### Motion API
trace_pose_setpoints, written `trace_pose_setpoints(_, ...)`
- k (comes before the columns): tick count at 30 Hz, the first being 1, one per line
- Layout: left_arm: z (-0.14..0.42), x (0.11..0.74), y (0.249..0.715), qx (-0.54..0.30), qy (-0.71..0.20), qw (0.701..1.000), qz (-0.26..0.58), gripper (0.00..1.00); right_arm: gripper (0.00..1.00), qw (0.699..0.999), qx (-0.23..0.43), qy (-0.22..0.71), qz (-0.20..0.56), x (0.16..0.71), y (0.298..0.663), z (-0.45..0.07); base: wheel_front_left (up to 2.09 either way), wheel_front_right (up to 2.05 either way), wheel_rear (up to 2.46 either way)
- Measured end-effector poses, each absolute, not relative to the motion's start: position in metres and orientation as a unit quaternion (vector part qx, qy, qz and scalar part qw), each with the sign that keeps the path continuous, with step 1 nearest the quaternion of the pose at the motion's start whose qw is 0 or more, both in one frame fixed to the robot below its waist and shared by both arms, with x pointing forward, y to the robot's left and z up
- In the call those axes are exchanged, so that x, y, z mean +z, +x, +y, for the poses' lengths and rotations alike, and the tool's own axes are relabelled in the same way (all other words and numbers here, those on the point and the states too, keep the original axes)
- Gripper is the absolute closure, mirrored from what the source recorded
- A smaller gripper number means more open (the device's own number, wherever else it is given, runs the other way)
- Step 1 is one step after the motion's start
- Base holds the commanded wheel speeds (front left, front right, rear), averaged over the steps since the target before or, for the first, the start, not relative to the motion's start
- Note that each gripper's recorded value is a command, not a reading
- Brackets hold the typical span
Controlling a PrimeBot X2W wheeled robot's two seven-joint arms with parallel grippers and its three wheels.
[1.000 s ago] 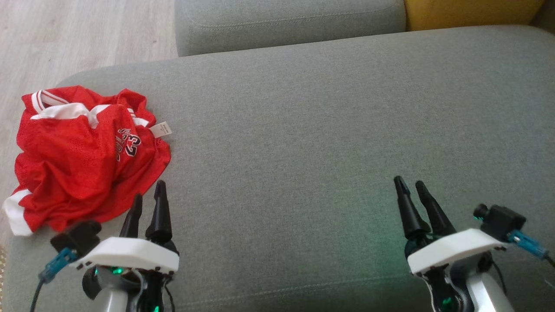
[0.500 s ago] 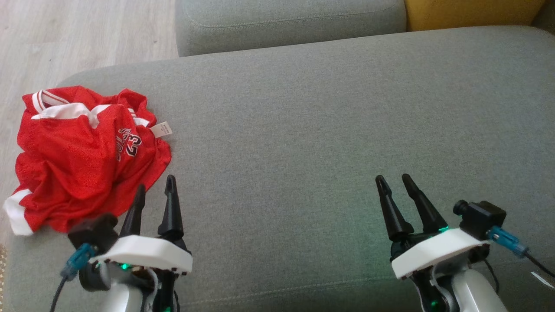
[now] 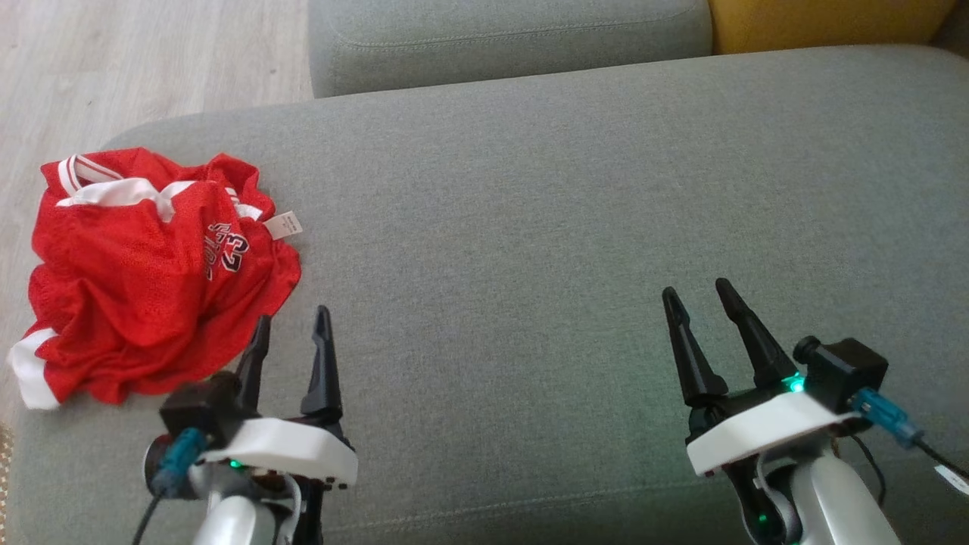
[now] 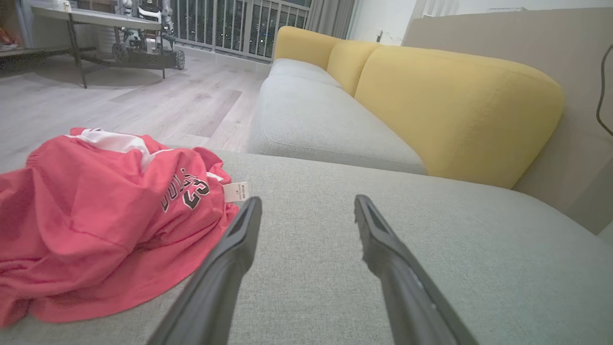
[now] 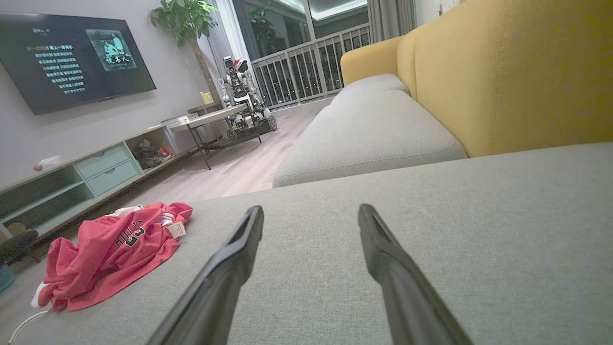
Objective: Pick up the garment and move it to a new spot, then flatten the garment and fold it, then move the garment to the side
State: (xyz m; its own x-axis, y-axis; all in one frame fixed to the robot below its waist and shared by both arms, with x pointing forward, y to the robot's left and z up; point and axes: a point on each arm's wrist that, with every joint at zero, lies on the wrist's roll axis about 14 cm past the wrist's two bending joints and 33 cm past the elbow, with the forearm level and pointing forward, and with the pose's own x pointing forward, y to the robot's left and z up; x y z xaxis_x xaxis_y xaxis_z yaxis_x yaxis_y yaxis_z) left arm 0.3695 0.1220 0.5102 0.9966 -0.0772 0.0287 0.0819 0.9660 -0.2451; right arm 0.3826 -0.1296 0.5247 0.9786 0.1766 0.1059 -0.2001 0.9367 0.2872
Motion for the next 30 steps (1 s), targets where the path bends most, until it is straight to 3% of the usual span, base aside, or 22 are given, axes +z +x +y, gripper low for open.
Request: trace_pose_setpoints(30,0.105,0.519,0.362,-0.078,0.003,0.995,-0.058,0.0,0.0,0.989,0.122,-0.004,-0.082,0.537,0.379,-0.12,0.0,0.0,0.0)
